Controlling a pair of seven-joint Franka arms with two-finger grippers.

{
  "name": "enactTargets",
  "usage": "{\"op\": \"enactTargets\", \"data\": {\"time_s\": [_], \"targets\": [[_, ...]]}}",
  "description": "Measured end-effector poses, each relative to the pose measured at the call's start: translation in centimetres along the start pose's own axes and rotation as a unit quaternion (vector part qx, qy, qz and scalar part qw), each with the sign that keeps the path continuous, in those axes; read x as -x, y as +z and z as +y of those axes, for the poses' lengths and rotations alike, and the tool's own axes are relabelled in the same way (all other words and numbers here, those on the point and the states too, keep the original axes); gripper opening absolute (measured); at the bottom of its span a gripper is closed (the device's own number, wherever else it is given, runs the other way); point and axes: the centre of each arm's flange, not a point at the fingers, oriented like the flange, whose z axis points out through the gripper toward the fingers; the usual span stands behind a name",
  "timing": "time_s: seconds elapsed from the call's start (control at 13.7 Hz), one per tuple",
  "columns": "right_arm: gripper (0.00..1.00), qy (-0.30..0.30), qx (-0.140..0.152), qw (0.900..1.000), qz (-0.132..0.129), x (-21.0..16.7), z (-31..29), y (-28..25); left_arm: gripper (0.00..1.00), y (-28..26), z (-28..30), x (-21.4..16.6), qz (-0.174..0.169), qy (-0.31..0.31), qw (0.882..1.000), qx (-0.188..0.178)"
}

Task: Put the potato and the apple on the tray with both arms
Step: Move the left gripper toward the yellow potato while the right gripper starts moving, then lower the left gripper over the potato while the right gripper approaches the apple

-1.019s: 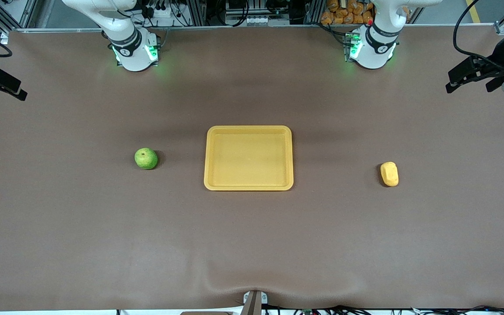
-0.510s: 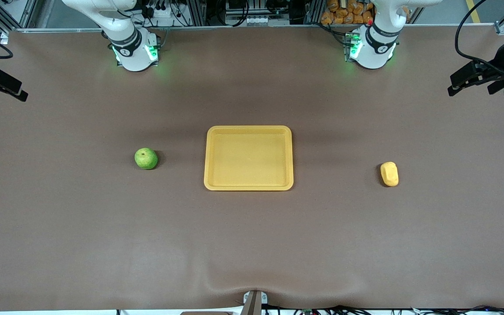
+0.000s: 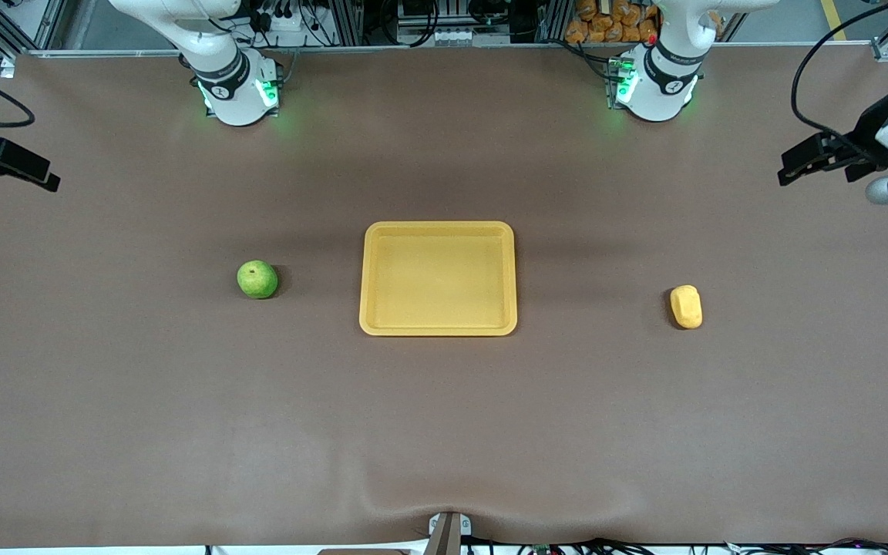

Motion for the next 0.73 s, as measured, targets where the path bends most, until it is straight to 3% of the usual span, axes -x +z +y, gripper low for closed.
{"op": "enactTargets", "data": {"time_s": [0.36, 0.73], "targets": [[1.0, 0.002, 0.004, 0.999, -0.031, -2.2, -0.1, 3.2, 1.0, 5.9, -0.1, -1.9, 0.032, 0.008, 0.999, -0.027], [1.0, 0.005, 0.008, 0.998, -0.061, -4.1, 0.1, 6.3, 1.0, 11.7, 0.3, -2.7, 0.057, 0.016, 0.998, -0.025]]}}
